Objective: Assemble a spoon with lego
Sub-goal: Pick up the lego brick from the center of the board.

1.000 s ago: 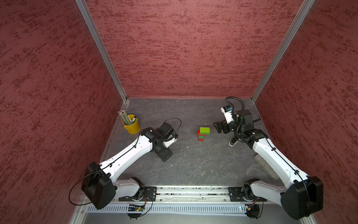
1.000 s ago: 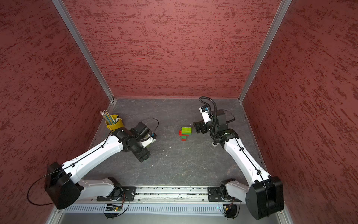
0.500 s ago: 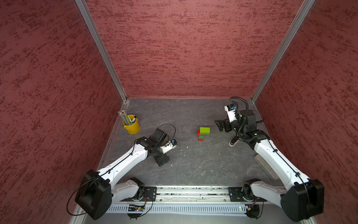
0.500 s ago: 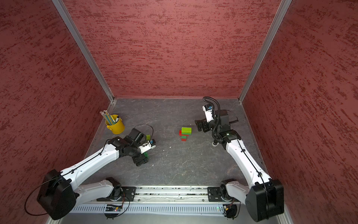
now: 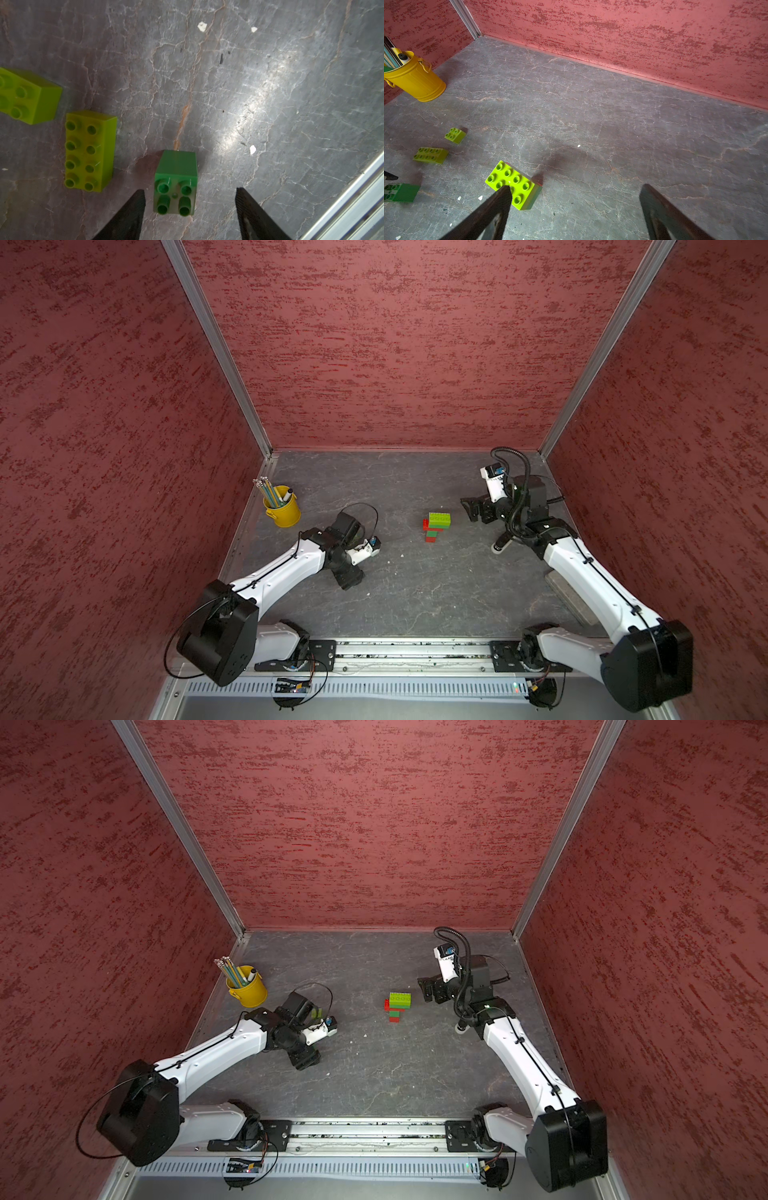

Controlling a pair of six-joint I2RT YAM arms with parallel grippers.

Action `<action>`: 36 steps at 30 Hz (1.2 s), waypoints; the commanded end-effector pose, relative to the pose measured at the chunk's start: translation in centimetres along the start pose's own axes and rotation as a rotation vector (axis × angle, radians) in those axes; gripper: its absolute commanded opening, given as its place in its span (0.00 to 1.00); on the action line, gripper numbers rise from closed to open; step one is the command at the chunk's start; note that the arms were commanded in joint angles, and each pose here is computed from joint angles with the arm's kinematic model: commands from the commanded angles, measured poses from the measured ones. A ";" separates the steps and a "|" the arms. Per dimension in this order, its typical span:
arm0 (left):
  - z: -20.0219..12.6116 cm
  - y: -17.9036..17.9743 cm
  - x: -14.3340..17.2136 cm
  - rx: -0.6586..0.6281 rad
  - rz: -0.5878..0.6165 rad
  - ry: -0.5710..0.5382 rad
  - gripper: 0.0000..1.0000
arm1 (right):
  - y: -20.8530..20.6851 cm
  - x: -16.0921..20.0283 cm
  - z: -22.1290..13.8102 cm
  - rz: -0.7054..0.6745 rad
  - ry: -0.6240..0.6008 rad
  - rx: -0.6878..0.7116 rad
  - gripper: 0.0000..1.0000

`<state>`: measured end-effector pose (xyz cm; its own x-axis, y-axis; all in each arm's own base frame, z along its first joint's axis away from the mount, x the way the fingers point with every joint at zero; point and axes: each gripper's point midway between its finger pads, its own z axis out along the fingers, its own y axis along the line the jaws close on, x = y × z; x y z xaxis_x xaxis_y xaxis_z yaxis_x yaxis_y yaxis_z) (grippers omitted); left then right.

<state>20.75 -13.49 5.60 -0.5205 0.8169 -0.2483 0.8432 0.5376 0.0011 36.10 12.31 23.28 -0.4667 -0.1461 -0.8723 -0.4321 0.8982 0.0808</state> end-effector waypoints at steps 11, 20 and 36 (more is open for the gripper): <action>0.5 1.3 -1.0 -0.032 0.010 0.009 0.58 | 0.1 -0.4 0.0 0.014 -0.005 -0.009 0.99; 0.9 1.4 -1.1 -0.025 0.015 0.037 0.40 | 0.3 -0.3 0.0 0.015 -0.003 -0.021 0.99; 1.4 1.2 -0.9 -0.019 0.028 0.077 0.31 | 0.3 -0.1 0.2 0.025 0.005 -0.026 0.99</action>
<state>22.03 -13.65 4.14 -0.5099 0.8431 -0.1710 0.8537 0.5204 0.0203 36.09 12.47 22.77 -0.4818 -0.1475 -0.8638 -0.4368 0.8950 0.0907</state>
